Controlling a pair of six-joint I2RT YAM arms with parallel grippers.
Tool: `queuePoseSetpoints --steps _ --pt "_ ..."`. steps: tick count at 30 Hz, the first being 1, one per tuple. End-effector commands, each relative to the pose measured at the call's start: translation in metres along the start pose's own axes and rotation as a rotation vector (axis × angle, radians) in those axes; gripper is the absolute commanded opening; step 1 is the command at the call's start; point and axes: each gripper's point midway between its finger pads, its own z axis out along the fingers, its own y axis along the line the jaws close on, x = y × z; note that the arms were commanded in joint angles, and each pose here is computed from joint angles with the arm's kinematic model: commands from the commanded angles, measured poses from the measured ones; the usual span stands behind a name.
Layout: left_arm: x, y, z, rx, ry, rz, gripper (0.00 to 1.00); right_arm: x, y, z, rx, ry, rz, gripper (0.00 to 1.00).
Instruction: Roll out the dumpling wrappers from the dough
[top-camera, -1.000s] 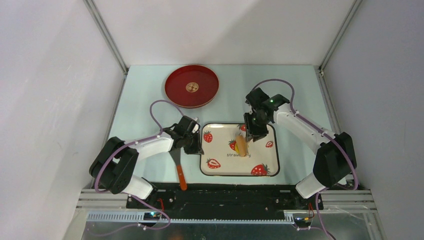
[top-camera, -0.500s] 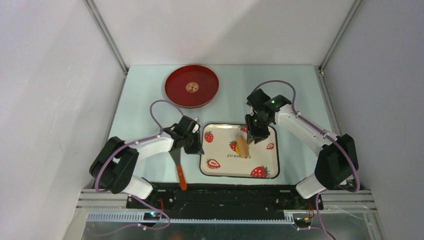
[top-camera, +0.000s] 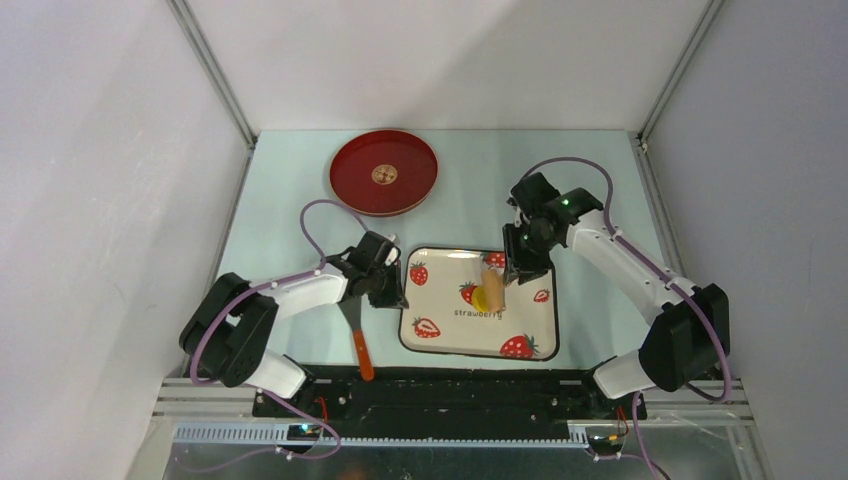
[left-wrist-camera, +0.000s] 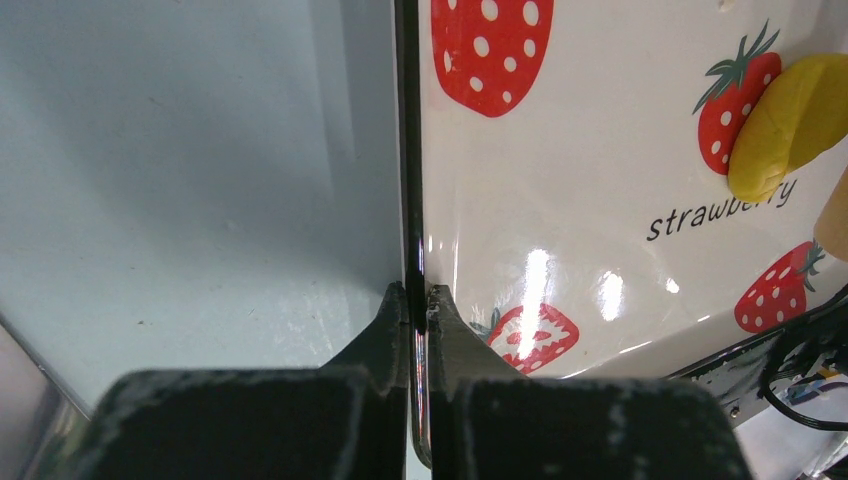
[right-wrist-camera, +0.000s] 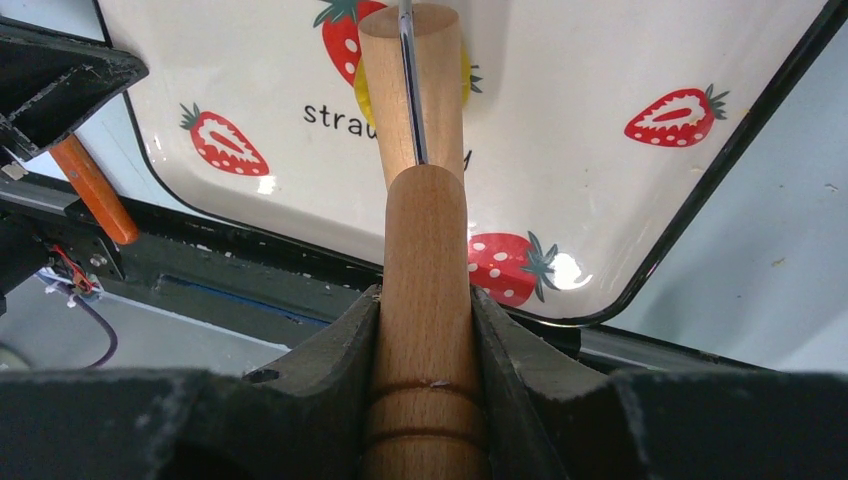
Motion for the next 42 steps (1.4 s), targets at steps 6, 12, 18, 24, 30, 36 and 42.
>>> queuePoseSetpoints --steps 6,12,18,24,30,36,42 --pt "0.031 0.045 0.004 -0.183 0.101 0.029 0.00 -0.011 0.019 -0.013 -0.048 -0.042 -0.039 0.00" --pt "0.032 0.046 0.004 -0.183 0.102 0.030 0.00 -0.010 0.030 -0.003 -0.032 -0.011 -0.066 0.00" --pt "0.032 0.046 0.004 -0.185 0.103 0.030 0.00 -0.005 0.035 0.010 -0.019 0.024 -0.075 0.00" --pt "0.033 0.046 0.004 -0.184 0.105 0.031 0.00 -0.006 0.034 0.019 -0.002 0.043 -0.078 0.00" --pt "0.032 0.046 0.004 -0.184 0.103 0.030 0.00 -0.004 0.038 0.027 -0.004 0.062 -0.089 0.00" --pt "0.032 0.046 0.004 -0.183 0.104 0.031 0.00 0.002 0.053 0.032 -0.029 0.071 -0.114 0.00" --pt "0.032 0.046 0.004 -0.184 0.103 0.030 0.00 0.010 0.065 0.038 -0.040 0.088 -0.133 0.00"
